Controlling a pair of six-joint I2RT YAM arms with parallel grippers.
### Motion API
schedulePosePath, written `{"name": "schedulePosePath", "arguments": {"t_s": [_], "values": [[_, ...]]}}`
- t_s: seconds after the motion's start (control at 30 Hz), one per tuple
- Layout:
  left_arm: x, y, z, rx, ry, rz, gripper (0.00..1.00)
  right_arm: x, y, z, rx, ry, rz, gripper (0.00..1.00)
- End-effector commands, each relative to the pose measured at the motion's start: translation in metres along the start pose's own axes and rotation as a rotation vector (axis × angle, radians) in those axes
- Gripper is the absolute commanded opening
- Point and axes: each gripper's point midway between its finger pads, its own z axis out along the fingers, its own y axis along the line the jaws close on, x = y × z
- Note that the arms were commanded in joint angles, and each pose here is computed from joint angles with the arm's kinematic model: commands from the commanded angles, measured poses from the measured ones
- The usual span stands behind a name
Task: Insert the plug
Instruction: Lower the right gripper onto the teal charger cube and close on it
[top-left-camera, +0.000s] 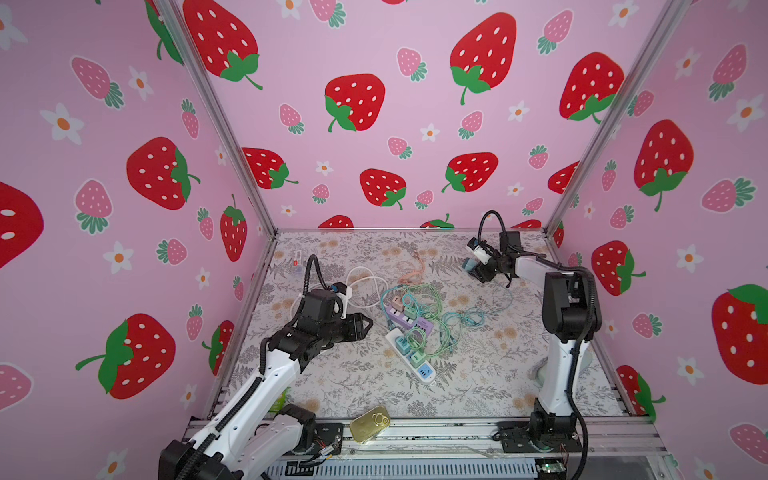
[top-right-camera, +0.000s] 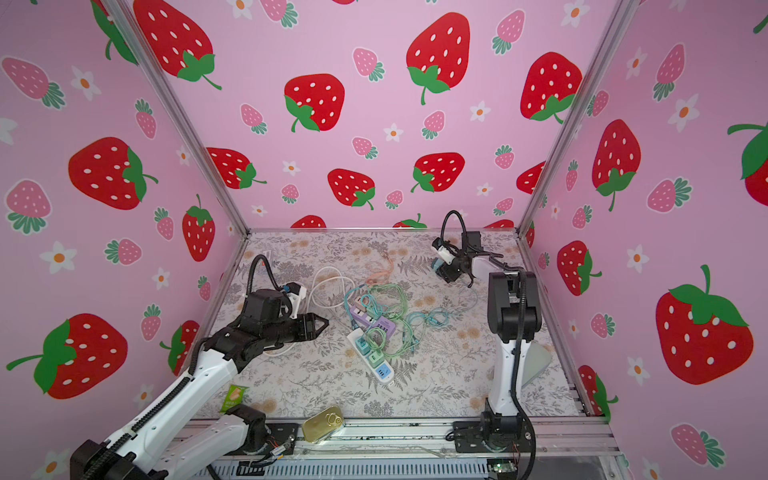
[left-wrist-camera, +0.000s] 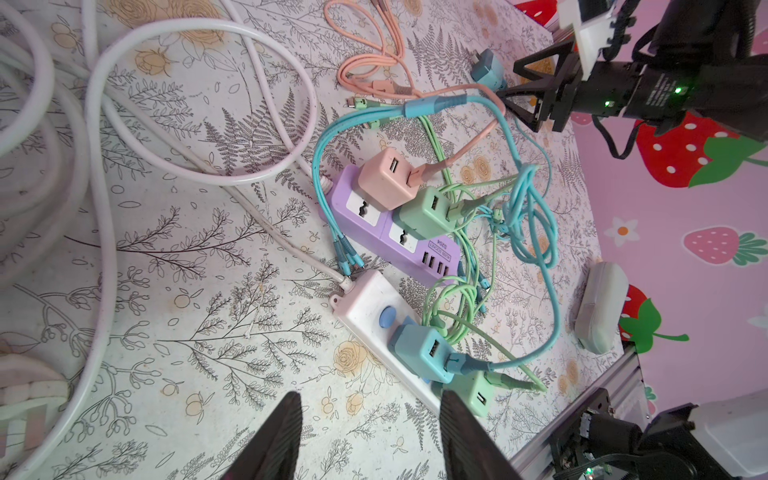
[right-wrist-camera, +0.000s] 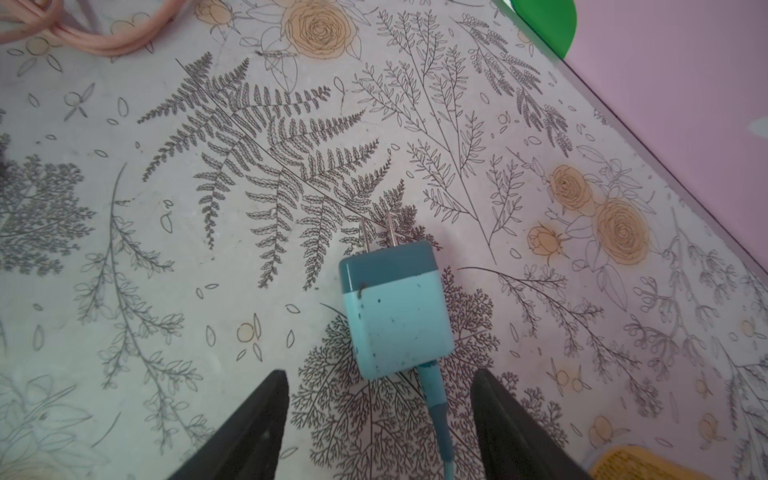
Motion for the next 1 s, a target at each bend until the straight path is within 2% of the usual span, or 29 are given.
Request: {"name": "schedulePosePath", "arguments": {"t_s": [0.0,0.33,0.5,0.77,0.97], "values": [[0.002,0.002,-0.007,-0.018,0.0,0.012,0.56,0.0,0.001,0.007,-0.036,-0.007,-0.018,0.72],[0.002,0.001,-0.011,-0.016,-0.01,0.016,0.56,-0.001,-0.009,0.025,-0.059,0.014,-0.022,0.71],[0.001,-0.001,-0.012,-0.012,-0.008,0.023,0.56,0.011,-0.001,0.033,-0.118,0.071,-0.02,0.68],[-0.002,-0.002,-0.01,-0.01,-0.011,0.026,0.56,0.02,0.009,0.035,-0.162,0.107,-0.01,0.6],[-0.003,-0.002,-0.008,-0.006,-0.009,0.025,0.56,0.024,0.015,0.033,-0.179,0.121,-0.01,0.49]]}}
